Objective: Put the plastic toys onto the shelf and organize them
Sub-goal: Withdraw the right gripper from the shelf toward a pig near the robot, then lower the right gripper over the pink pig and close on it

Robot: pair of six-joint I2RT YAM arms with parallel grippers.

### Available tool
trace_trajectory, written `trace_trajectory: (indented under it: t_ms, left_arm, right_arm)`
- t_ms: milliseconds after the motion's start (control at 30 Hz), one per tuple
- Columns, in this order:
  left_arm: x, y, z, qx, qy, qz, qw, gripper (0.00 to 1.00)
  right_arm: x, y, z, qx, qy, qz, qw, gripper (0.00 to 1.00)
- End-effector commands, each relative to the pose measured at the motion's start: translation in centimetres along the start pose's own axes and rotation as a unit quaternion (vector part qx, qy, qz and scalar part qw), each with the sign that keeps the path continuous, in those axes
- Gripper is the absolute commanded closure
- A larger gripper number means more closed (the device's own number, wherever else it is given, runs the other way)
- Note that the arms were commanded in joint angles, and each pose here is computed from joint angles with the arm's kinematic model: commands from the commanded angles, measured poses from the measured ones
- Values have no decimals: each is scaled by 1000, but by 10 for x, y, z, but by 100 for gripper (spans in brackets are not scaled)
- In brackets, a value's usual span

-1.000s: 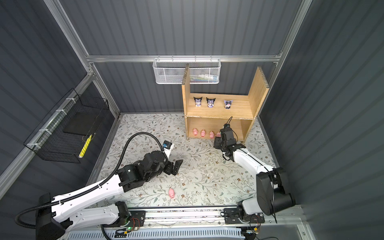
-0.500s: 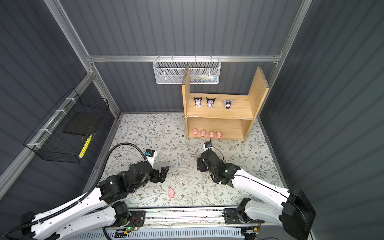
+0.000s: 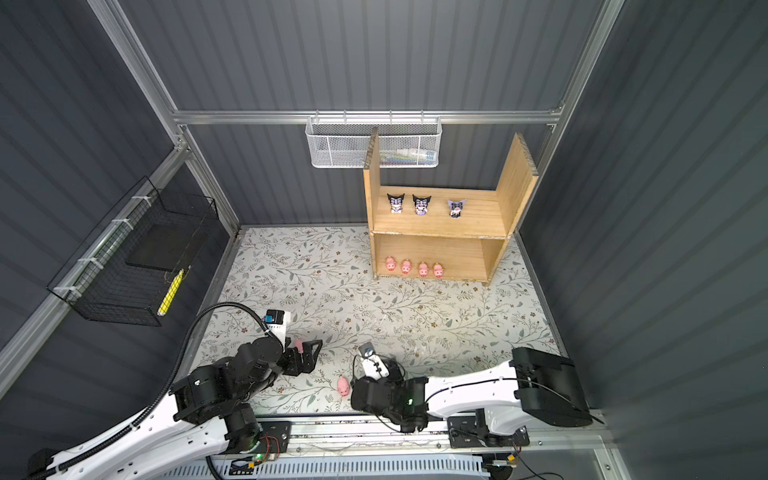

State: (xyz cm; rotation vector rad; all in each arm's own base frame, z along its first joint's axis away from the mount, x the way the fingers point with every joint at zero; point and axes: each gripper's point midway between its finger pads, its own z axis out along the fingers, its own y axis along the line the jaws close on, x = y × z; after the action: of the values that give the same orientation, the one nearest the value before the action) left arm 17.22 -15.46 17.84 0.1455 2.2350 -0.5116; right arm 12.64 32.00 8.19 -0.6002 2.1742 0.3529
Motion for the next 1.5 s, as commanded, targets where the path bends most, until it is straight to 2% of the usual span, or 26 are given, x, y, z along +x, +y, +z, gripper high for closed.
trace_trajectory:
  t_ms: [0,167,367,1000,1200,1467]
  left_arm:
    - [6,11,-2,-20,6,-8,1000,1]
    - [5,15,-7,-21,3,-12,1000,1]
    - [8,21,-12,-23,2,-16,1000,1]
    - [10,26,-12,-29,0,-15,999,1]
    - [10,27,-13,-31,0,-14,999,1]
    - [10,25,-9,-35,5,-5,999,0]
  right_arm:
    - [-13,23,0,2,-42,22,999,18]
    - [3,56,7,-16,-33,6,999,20]
    - [15,70,17,-25,-15,3,1000,25]
    - [42,65,51,-9,27,18,999,41]
    - [45,59,59,-15,45,29,998,56]
    - [35,41,54,-44,54,38,997,70]
